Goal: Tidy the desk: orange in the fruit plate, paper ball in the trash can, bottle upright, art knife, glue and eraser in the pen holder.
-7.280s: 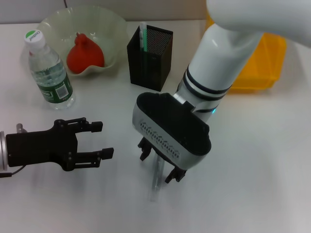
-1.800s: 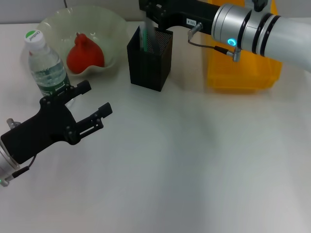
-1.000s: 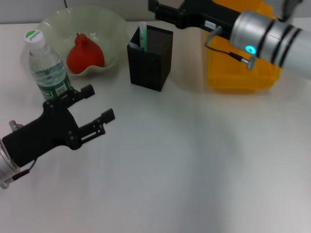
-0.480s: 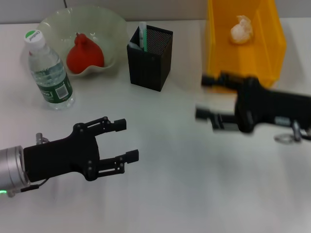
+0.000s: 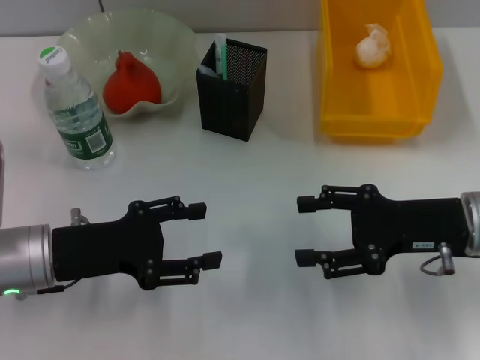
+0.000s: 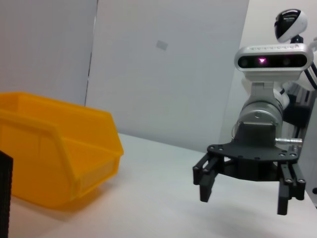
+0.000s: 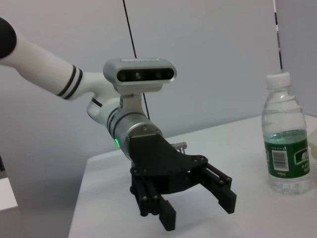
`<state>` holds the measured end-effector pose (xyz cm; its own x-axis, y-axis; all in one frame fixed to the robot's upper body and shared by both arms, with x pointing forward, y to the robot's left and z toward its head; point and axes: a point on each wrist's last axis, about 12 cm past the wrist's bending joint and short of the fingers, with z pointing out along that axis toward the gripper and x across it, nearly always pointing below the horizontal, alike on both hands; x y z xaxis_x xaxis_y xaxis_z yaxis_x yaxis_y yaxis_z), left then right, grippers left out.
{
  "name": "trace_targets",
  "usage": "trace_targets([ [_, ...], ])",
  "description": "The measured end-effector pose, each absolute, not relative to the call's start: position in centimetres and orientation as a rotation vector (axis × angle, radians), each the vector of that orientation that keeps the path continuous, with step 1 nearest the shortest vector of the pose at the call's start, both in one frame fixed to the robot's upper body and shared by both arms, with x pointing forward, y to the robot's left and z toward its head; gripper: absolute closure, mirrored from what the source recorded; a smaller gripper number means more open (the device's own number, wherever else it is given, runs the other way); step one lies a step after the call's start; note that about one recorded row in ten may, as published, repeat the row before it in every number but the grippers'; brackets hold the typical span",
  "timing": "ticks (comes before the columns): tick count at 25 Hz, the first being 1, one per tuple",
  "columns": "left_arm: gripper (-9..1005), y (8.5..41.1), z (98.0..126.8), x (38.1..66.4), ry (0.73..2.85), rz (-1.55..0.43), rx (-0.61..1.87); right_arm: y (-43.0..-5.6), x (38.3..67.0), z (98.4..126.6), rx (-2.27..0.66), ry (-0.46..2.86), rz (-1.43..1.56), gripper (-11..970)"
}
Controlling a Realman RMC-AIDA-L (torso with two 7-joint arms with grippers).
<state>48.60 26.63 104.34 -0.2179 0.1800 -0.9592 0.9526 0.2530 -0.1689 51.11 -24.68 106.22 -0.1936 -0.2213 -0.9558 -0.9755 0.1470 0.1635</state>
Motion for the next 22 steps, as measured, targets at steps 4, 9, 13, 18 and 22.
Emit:
trace_targets([
  [4, 211, 26.9, 104.5, 48.7, 1.613, -1.062, 1.096, -24.1, 51.6, 106.4, -1.204, 1.574, 1.114, 150],
  [9, 211, 27.1, 104.5, 48.7, 1.626, -1.061, 1.128, -23.4, 51.9, 106.5, -1.21, 1.564, 1.124, 151],
  [13, 211, 27.3, 104.7, 48.7, 1.631, -1.066, 1.135, -23.3, 51.9, 106.6, -1.213, 1.557, 1.129, 151],
  [18, 211, 27.5, 104.8, 48.5, 1.627, -1.073, 1.138, -23.0, 51.9, 106.5, -1.209, 1.557, 1.131, 151],
  [22, 211, 27.6, 104.7, 48.4, 1.629, -1.072, 1.14, -23.0, 51.8, 106.4, -1.204, 1.556, 1.132, 151],
])
